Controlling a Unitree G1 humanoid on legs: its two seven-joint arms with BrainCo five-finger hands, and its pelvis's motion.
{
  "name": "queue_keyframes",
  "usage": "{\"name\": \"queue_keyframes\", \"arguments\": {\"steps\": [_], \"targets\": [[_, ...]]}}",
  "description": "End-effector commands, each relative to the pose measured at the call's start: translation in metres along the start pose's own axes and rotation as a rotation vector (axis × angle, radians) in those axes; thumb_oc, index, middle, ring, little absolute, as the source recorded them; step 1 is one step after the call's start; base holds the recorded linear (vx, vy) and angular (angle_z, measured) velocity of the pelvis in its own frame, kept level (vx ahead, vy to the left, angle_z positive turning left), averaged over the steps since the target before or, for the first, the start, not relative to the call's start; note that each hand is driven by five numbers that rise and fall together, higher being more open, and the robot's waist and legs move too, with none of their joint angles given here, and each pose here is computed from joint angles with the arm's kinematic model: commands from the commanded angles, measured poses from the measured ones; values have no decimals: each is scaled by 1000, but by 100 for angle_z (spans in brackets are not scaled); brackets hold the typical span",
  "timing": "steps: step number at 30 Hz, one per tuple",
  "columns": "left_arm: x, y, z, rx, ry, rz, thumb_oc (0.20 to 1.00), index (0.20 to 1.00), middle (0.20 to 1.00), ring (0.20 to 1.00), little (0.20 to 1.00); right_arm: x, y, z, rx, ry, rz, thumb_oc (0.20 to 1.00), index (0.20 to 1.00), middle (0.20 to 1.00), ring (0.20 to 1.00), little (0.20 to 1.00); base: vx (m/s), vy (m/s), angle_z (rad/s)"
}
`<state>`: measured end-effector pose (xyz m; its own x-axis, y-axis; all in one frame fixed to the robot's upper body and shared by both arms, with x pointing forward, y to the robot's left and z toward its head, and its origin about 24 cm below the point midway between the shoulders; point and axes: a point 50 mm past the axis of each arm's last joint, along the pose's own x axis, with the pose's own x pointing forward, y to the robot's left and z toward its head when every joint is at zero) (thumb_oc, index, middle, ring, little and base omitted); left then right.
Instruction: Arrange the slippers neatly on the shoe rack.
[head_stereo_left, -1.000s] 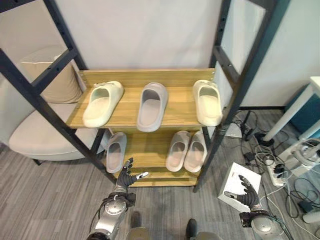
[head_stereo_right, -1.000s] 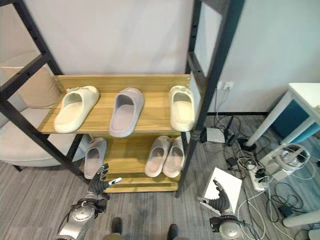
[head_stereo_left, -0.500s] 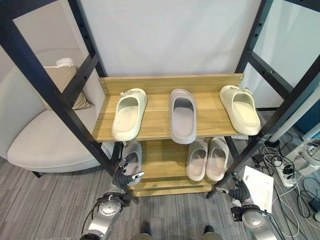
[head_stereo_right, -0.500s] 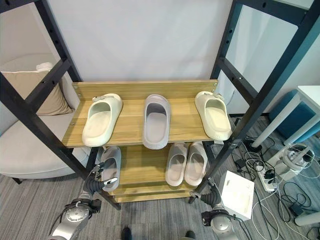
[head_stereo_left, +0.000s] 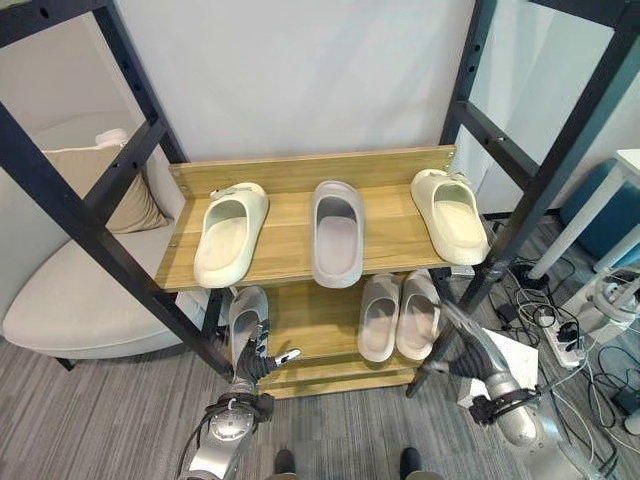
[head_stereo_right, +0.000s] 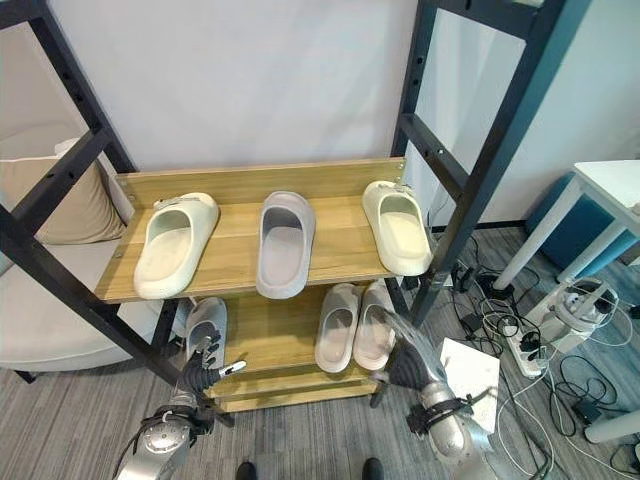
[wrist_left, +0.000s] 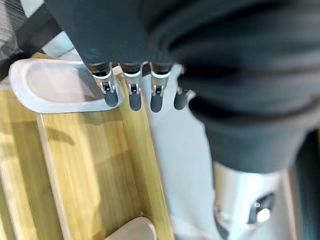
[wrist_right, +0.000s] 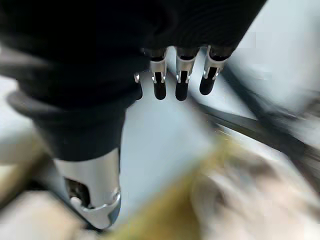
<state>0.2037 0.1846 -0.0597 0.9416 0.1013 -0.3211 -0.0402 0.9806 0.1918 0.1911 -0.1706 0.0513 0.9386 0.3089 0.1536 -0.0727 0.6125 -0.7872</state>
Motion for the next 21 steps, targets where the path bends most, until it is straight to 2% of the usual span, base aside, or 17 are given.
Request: {"name": "queue_keyframes", "arguments": {"steps": [1, 3, 6, 13, 14, 21], "targets": [[18, 4, 45, 57, -218, 15, 1000, 1000, 1000, 1000, 1000, 17, -21, 33, 12, -221, -126, 1000, 1000, 1000, 1000, 1000, 0, 0, 0], [18, 4, 46, 55, -219, 19, 1000, 1000, 1000, 1000, 1000, 22, -25, 39, 45, -248, -155, 1000, 1000, 1000, 1000, 1000, 6, 16, 0], [18, 1, 48, 37, -218, 23, 1000, 1000, 1000, 1000, 1000, 47, -56, 65, 223, -369, -336, 1000, 1000, 1000, 1000, 1000, 15, 30, 1], [14, -1, 44, 25, -200, -9, 1000, 1000, 1000, 1000, 1000, 94, -105, 65, 86, -378, -577, 1000, 1000, 1000, 1000, 1000, 30, 24, 1], [13, -1, 42, 28, -193, -19, 1000, 1000, 1000, 1000, 1000, 110, -118, 61, 48, -346, -631, 1000, 1000, 1000, 1000, 1000, 35, 19, 7], [14, -1, 35, 25, -156, -55, 1000, 1000, 1000, 1000, 1000, 166, -138, 50, 33, -206, -655, 1000, 1000, 1000, 1000, 1000, 7, 11, 10]]}}
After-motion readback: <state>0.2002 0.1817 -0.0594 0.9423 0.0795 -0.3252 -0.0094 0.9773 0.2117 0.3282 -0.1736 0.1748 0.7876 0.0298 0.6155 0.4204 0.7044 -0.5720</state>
